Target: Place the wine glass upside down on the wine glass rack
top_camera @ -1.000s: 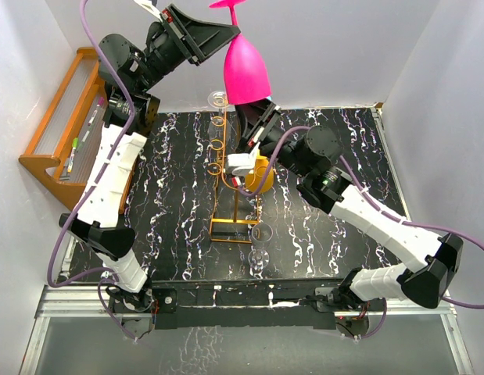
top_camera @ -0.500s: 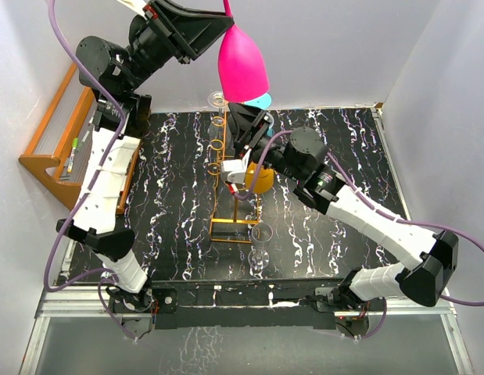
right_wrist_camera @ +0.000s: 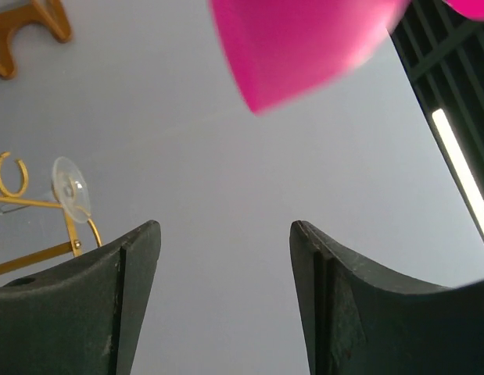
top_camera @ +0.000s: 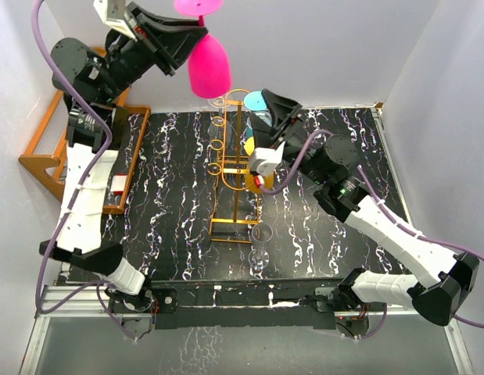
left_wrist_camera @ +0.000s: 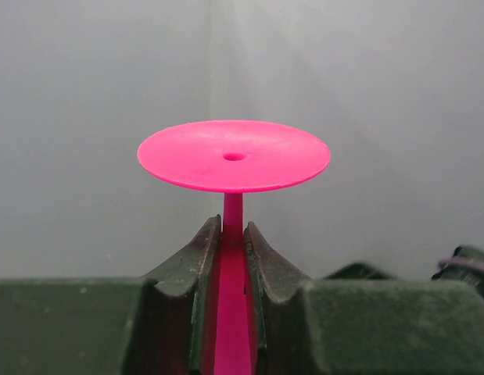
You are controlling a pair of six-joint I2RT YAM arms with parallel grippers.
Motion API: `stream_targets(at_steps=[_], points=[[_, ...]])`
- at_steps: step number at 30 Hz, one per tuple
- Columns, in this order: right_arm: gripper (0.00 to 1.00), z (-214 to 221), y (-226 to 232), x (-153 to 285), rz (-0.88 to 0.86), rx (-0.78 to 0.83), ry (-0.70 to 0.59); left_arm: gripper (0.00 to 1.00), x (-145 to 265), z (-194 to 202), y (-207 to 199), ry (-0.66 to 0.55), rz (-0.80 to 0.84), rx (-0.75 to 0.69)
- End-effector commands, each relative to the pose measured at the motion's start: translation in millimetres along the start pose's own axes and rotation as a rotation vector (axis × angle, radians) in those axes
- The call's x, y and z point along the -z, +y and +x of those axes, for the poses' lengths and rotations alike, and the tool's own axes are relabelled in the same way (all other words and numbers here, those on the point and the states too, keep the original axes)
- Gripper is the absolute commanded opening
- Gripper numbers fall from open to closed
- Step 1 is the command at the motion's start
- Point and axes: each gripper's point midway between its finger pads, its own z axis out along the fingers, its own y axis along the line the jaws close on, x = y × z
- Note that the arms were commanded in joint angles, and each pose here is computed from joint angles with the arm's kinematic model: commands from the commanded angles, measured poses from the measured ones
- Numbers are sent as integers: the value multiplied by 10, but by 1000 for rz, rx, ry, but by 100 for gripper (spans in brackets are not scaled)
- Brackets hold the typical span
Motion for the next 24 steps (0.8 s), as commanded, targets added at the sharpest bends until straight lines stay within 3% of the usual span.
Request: stream_targets(at_steps=[1,4,10,15,24], points=[[70,103,-588,185,230,-216,26,0,385,-80,145,28,-49,-222],[71,367,-728,272,328,-369,154,0,622,68,349,75,-96,-284],[74,455,-759,534,437,-574,198,0,1064,536,386,172,-117,-298],[73,846,-715,826,543,-664,448,0,1272,948,396,214,-111,-253],[71,797,-556,1296,591,-798,486,0,1358,1529,531,279,-11,-277]])
